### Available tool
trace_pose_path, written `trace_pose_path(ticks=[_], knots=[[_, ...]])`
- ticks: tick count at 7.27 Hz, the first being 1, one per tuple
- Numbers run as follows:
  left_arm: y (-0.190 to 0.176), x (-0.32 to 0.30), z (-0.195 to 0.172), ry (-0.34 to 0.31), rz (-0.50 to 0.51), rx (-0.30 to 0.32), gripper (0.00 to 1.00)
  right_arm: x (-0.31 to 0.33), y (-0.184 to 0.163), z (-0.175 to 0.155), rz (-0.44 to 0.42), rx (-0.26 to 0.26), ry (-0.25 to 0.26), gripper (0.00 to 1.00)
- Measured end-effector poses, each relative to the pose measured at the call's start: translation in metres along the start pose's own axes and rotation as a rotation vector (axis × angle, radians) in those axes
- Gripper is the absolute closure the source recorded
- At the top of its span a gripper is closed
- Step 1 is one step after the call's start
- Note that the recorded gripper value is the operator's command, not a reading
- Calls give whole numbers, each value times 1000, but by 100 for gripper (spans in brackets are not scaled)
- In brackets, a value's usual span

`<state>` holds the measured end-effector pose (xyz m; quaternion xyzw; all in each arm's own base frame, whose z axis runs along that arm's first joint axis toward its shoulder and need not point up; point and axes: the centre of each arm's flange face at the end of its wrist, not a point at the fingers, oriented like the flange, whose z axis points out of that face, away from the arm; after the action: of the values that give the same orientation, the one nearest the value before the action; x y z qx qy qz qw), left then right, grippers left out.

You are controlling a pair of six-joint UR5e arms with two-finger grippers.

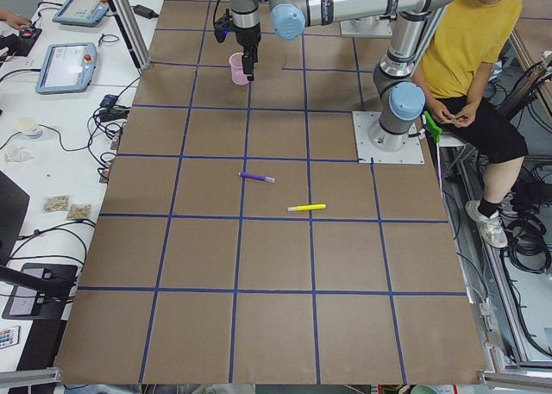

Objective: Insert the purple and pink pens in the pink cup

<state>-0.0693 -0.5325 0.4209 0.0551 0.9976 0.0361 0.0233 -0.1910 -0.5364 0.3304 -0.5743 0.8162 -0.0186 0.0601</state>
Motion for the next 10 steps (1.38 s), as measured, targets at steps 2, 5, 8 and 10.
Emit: trace_pose_path(ticks=[2, 5, 8, 10], knots=[[-2, -2, 13, -1, 77, -15, 0, 13, 17, 39, -109, 106, -24, 0], [-13, -4, 43, -2, 148, -34, 0, 20, 34, 82, -287, 227, -40, 0], [-20, -33, 67, 0, 110, -72, 0, 23, 94, 121, -359, 343, -19, 7], [-32, -74, 105, 8, 88, -127, 0, 22, 128, 133, -367, 378, 14, 8]])
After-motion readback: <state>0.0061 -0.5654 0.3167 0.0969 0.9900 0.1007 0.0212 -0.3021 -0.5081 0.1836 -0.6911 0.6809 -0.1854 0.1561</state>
